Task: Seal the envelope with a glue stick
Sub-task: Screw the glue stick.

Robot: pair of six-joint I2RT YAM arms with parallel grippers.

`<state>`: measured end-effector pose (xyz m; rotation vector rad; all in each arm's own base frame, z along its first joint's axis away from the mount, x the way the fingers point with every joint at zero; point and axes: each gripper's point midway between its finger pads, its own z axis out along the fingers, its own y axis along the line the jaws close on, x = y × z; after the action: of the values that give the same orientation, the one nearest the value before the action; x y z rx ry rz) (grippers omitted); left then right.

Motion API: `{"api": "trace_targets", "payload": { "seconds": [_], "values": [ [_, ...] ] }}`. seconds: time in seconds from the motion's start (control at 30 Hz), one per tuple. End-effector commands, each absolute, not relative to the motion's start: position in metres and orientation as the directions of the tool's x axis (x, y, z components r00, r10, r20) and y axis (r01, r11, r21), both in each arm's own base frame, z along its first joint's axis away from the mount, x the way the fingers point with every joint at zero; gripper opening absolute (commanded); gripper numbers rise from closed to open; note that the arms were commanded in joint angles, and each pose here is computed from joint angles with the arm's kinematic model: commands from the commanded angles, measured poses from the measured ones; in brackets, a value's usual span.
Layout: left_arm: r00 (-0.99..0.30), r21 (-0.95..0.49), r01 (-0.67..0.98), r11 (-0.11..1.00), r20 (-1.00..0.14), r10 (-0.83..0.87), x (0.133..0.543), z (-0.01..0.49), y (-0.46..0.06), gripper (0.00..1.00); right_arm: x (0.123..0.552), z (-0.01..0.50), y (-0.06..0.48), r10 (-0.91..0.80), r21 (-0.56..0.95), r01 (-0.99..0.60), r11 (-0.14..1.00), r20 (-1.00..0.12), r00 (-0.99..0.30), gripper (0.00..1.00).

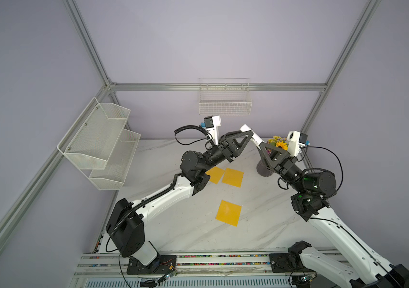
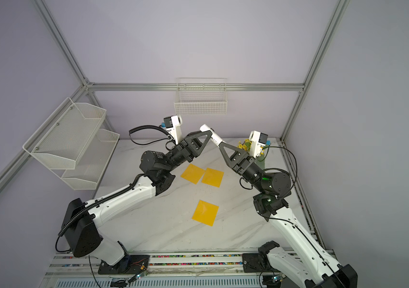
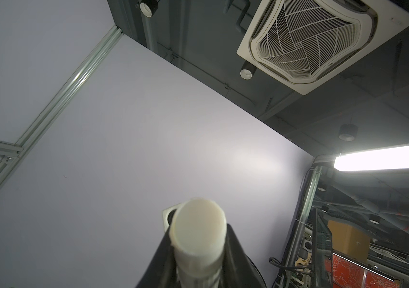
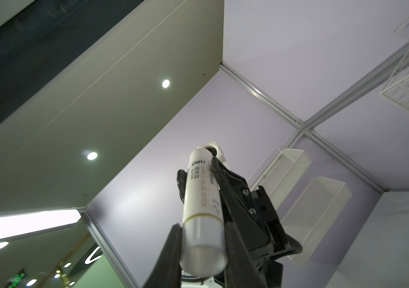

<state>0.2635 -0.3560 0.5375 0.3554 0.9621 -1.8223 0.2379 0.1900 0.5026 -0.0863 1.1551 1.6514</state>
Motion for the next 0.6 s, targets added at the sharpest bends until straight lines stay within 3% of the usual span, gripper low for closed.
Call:
{"api": "trace_targets", "payload": {
  "seconds": [0.0,0.1,0.17,0.27,0.33,0.43,0.57],
  "values": [
    [-0.432,-0.409,0.890,-0.203,-0.611,-0.664,0.254,0.552,-0.345,0.00,0.235,0.514,0.185,0.576,0.299,-0.859,0.415,-0.817,-0.006,0.04],
    [-0.429,-0.407,0.891,-0.201,-0.614,-0.662,0.252,0.552,-0.345,0.00,0.213,0.522,0.193,0.317,-0.166,-0.815,0.555,-0.864,0.391,0.04],
    [-0.434,-0.406,0.890,-0.208,-0.609,-0.664,0.251,0.553,-0.344,0.00,0.196,0.526,0.196,0.176,-0.438,-0.696,0.570,-0.761,0.624,0.04],
    [-0.435,-0.404,0.890,-0.213,-0.607,-0.665,0.250,0.553,-0.344,0.00,0.179,0.526,0.195,0.026,-0.661,-0.481,0.575,-0.573,0.819,0.14],
    [-0.440,-0.403,0.888,-0.223,-0.604,-0.665,0.249,0.554,-0.344,0.00,0.182,0.523,0.189,-0.043,-0.693,-0.384,0.611,-0.513,0.857,0.24],
    [-0.442,-0.395,0.889,-0.231,-0.606,-0.661,0.247,0.555,-0.344,0.00,0.189,0.530,0.174,-0.011,-0.587,-0.408,0.699,-0.580,0.814,0.38],
    [-0.454,-0.405,0.883,-0.238,-0.603,-0.656,0.248,0.553,-0.344,0.00,0.204,0.533,0.164,0.096,-0.396,-0.534,0.747,-0.730,0.677,0.38]
  ]
}}
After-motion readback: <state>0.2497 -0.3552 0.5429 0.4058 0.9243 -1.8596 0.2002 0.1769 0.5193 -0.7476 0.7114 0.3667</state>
